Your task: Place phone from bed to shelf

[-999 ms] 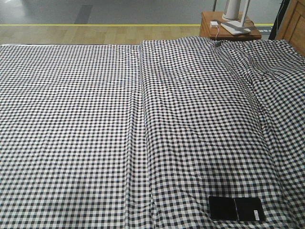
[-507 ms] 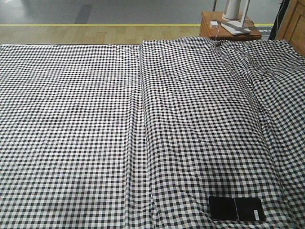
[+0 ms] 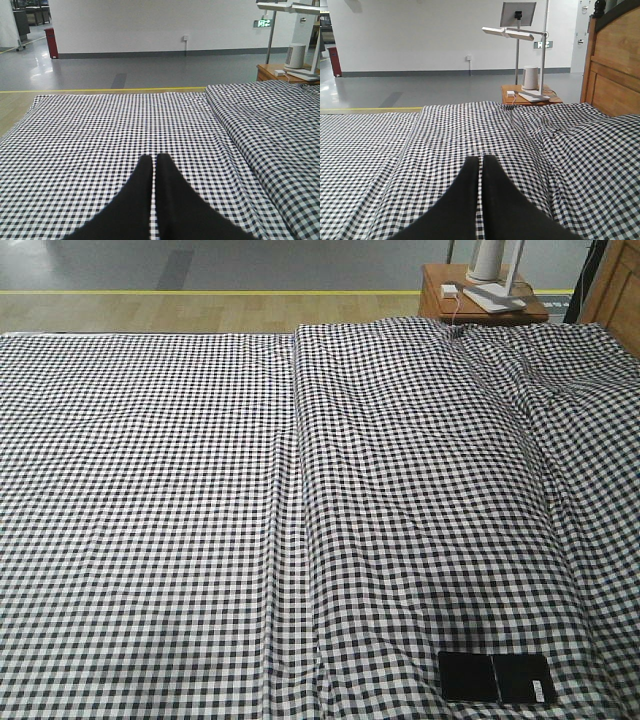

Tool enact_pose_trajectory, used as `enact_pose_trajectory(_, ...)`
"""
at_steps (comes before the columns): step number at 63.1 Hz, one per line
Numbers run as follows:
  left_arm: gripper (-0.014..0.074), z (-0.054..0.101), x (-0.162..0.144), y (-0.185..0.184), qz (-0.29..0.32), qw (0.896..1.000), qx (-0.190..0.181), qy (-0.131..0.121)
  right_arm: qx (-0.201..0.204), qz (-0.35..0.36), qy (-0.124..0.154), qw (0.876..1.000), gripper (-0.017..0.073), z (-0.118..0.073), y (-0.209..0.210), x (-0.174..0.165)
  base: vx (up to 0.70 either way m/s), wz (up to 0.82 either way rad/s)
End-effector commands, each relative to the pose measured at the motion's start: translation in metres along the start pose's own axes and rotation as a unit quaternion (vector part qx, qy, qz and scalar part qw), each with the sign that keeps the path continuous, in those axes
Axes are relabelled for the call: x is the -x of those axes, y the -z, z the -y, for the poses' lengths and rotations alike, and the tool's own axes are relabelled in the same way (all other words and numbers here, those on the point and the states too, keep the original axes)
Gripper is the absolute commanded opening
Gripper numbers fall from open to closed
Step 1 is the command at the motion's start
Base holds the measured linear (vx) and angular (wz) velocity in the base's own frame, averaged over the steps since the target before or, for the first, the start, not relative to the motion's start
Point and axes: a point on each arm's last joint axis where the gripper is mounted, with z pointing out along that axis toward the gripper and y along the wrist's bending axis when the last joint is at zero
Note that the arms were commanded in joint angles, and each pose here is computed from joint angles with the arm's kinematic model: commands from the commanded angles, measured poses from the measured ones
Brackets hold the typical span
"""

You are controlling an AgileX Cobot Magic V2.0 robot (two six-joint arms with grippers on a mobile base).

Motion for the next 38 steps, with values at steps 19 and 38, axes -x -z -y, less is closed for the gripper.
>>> enact_pose_trajectory(19,0.0001,-0.002,0.014,0.003,0.053,0.999,0.005,0.007,-0.006,0.069,0.001,0.998,-0.0005,0.001,0.002,0.011,0.00,0.00)
enact_pose_trajectory(38,0.0001,-0.002,0.014,0.003,0.053,0.999,0.005,0.007,-0.015,0.231,0.002,0.973,-0.0005,0.002,0.011,0.043,0.00,0.00)
